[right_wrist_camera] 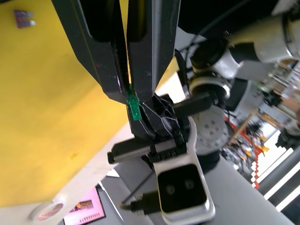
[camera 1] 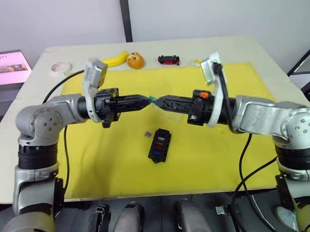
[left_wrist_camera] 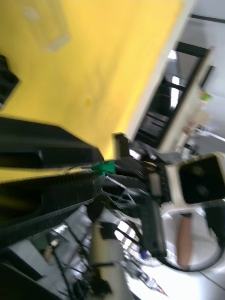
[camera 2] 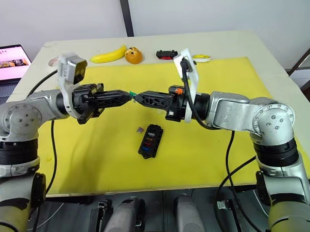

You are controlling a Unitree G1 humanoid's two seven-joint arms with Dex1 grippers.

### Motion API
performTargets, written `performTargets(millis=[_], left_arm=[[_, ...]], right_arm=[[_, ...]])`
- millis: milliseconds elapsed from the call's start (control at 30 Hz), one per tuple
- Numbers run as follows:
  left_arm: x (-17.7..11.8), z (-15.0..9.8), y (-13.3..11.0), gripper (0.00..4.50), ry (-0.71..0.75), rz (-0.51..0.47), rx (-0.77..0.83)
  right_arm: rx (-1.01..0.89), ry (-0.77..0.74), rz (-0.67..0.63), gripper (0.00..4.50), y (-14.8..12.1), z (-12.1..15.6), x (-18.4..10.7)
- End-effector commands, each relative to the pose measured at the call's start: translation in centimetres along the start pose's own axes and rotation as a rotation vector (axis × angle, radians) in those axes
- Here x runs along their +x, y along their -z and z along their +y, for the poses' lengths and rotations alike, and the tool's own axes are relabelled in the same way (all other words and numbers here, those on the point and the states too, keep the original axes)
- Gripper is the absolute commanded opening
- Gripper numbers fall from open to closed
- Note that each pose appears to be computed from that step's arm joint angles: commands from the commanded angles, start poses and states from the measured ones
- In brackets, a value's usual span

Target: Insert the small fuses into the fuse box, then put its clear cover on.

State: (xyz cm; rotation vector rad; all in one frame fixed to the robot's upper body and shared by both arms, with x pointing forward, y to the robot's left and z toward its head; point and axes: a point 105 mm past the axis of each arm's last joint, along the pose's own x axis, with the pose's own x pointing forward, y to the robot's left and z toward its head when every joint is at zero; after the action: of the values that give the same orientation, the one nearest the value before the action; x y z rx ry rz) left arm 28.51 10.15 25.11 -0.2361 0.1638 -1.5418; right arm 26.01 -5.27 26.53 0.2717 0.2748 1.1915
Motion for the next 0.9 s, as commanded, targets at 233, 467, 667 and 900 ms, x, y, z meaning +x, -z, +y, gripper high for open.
performTargets(millis=[233,467,667,900], left_arm=[[-2.9,1.9,4.0,4.46,-0.081,0.350,0.220],[-3.0,2.8,6.2,4.46,-0.092,0.415,0.350],[-3.2,2.6,7.3,4.46,-0.079,0.450,0.378],[-2.9,2.3,7.8,4.46,-0.071,0.458,0.388]], right_arm=[[-0.572,0.082,0.279,0.00,5.6,-2.9,-1.1],[-0.642,0.051,0.174,0.00,6.7,-4.0,-0.4],[-0.624,0.037,0.152,0.00,7.4,-5.1,-0.5],[-0.595,0.051,0.116,0.00,8.2,-6.5,-0.6]])
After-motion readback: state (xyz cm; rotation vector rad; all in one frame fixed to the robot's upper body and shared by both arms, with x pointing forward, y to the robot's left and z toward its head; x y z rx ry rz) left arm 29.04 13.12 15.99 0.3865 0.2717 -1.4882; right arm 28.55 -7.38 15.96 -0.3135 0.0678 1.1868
